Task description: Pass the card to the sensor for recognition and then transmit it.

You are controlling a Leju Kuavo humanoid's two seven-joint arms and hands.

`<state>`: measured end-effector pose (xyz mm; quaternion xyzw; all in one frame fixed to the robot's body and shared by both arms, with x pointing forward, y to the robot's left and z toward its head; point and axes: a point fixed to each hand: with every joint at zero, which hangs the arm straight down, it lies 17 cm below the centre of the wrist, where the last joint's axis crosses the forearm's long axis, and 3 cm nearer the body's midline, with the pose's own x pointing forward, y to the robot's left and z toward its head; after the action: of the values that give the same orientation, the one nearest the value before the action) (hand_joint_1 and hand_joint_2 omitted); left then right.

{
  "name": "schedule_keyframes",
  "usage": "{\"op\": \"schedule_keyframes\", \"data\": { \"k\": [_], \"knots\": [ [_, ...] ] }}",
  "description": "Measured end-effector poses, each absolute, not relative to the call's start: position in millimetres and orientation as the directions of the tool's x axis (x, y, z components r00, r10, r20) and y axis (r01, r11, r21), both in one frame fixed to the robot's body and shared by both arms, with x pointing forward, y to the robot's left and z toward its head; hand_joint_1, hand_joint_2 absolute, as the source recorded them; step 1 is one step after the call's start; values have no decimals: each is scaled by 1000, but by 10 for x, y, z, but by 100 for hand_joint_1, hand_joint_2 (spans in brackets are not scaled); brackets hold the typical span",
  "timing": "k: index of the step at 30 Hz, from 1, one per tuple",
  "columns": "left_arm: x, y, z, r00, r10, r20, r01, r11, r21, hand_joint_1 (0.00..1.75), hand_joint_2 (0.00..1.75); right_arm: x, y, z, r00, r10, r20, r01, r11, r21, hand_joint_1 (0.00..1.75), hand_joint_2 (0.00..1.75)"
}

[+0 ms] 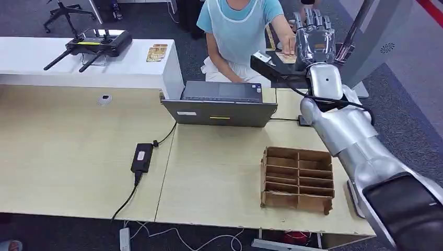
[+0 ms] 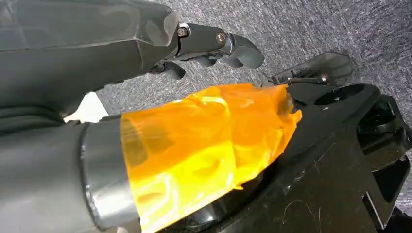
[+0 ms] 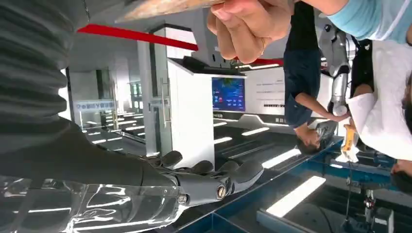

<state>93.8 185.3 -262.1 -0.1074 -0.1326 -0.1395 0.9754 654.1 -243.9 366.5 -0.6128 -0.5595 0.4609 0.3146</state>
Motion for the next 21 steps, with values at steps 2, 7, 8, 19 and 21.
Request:
{"op": "schedule_keyframes", "data": {
  "k": [2,7,8,19,21],
  "knots": [
    [939,1856,-2622,926,-244,289,300,938,-171,0,0,6549,-2463,3639,-45,976,-213,389,-179,-904,140,175],
    [938,1861,-2624,926,-245,289,301,939,-168,0,0,6561,-2505,3594,-36,976,-213,379,-184,-907,175,175],
    [938,1861,-2624,926,-245,289,301,939,-168,0,0,6563,-2509,3586,-36,976,-214,377,-185,-908,175,175],
    [930,1864,-2626,926,-246,288,302,939,-167,0,0,6578,-2556,3523,-39,974,-221,364,-193,-911,175,175],
    [928,1864,-2627,926,-246,287,302,939,-167,0,0,6578,-2559,3525,-39,975,-220,364,-192,-912,175,175]
  ]
}}
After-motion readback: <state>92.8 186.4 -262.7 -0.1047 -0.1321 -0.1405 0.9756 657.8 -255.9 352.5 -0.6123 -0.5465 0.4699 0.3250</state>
